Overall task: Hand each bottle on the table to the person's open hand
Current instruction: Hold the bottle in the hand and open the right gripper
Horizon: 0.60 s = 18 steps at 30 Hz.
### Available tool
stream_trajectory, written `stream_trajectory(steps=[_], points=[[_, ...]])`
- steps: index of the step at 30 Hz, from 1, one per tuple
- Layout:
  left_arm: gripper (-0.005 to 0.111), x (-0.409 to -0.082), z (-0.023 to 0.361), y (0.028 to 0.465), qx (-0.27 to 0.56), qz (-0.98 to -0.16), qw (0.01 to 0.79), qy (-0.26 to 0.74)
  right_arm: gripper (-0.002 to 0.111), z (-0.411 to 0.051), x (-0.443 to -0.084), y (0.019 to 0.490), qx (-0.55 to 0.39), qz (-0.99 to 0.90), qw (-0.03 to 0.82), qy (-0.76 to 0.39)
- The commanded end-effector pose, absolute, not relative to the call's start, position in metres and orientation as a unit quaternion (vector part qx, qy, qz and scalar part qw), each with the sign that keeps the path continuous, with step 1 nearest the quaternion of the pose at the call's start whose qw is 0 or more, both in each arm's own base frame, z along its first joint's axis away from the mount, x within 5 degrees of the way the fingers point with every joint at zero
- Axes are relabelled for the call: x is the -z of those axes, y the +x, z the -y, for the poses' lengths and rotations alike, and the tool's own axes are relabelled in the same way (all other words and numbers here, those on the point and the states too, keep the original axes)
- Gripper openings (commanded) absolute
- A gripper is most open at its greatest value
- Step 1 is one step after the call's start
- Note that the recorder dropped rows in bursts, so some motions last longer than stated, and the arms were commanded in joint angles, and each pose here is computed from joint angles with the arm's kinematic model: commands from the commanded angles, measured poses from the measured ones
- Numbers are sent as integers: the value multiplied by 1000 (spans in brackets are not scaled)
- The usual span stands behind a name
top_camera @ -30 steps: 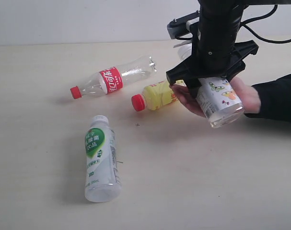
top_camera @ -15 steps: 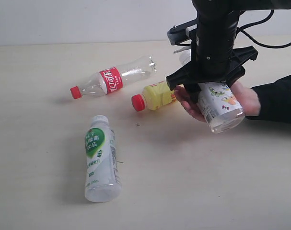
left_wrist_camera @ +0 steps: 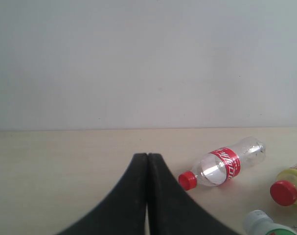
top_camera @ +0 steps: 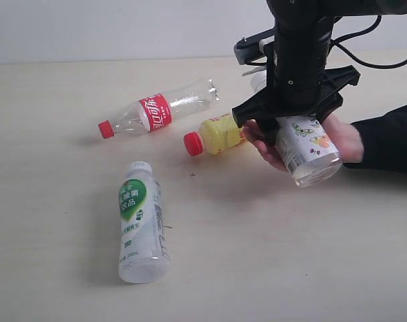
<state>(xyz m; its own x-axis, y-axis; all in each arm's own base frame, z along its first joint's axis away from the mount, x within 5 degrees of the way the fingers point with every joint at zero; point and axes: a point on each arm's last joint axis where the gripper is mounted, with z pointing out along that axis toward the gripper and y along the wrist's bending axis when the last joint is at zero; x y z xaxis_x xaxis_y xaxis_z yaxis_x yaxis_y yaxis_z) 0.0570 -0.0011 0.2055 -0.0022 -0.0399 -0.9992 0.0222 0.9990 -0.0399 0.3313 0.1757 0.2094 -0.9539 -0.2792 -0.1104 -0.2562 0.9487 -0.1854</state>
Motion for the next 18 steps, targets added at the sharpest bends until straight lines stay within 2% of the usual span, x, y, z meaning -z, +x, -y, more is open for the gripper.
stream_trajectory(steps=[1,6,14,18], points=[[0,-206,1,56,25,-705,709,-7,76,-174,-210,334,88,-983,78,-138],[0,-206,1,56,25,-705,709,-7,82,-175,-210,335,87,-983,80,-139],[0,-206,1,56,25,-705,709,-7,82,-176,-212,336,83,-983,89,-140],[0,-206,1,56,25,-705,709,-7,82,-173,-223,334,83,-981,104,-140]])
